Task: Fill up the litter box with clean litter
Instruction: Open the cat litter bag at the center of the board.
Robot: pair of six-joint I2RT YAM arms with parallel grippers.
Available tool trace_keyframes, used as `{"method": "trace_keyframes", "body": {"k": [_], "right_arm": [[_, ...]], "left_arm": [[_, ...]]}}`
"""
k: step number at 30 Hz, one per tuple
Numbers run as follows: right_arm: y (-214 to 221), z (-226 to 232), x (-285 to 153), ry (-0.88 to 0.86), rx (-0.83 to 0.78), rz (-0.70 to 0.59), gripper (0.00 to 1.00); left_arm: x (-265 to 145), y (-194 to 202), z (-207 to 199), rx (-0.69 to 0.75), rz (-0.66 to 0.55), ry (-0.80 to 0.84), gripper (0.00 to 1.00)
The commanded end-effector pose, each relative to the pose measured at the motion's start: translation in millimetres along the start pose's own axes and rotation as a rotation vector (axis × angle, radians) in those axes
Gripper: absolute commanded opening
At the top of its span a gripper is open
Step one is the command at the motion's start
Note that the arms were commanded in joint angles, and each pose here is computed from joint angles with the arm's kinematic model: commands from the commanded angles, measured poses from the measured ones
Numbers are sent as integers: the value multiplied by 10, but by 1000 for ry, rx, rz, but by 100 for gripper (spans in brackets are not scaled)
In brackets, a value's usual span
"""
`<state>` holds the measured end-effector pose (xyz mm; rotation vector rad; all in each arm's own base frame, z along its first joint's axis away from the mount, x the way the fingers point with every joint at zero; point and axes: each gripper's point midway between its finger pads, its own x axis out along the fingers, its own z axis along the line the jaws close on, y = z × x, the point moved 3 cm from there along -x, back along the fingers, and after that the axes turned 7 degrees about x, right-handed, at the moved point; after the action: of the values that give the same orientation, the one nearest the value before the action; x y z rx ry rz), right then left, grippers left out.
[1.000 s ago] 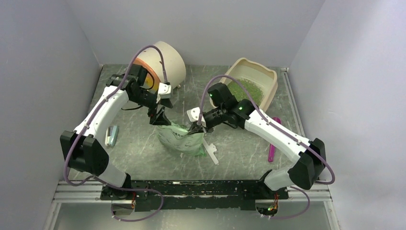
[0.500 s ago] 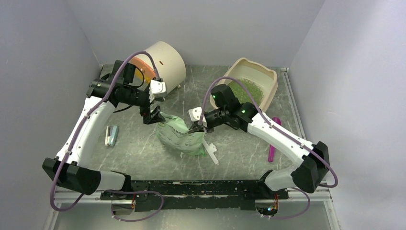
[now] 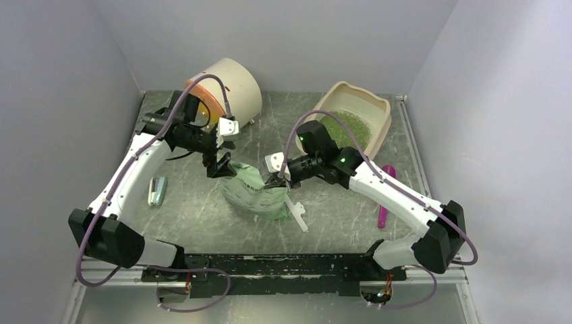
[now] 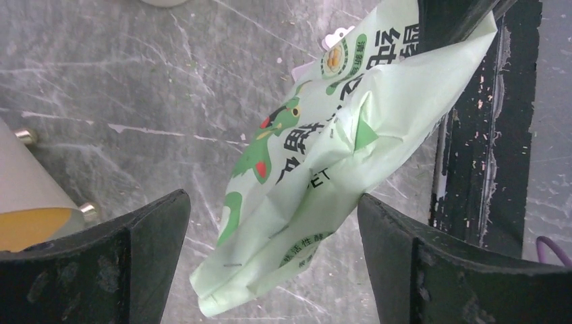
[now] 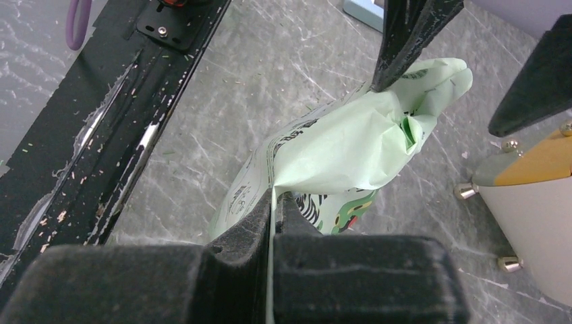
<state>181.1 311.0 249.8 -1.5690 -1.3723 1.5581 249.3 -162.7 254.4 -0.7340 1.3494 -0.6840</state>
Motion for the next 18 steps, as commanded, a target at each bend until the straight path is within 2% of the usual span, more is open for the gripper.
{"method": "trace_keyframes", "body": {"k": [1, 8, 15, 18], "right_arm": [[-303, 8, -24, -5, -90, -88, 0], [-261, -51, -11, 26, -96, -67, 0], [-294, -106, -19, 33, -117, -57, 0], [-298, -101, -27, 39, -119, -62, 0]], "left_arm": [[-12, -251, 74, 165, -101, 9, 97], [156, -49, -230, 112, -89, 167, 95], [317, 38, -326, 85, -51, 179, 92], [334, 61, -292, 73, -16, 191, 84]]}}
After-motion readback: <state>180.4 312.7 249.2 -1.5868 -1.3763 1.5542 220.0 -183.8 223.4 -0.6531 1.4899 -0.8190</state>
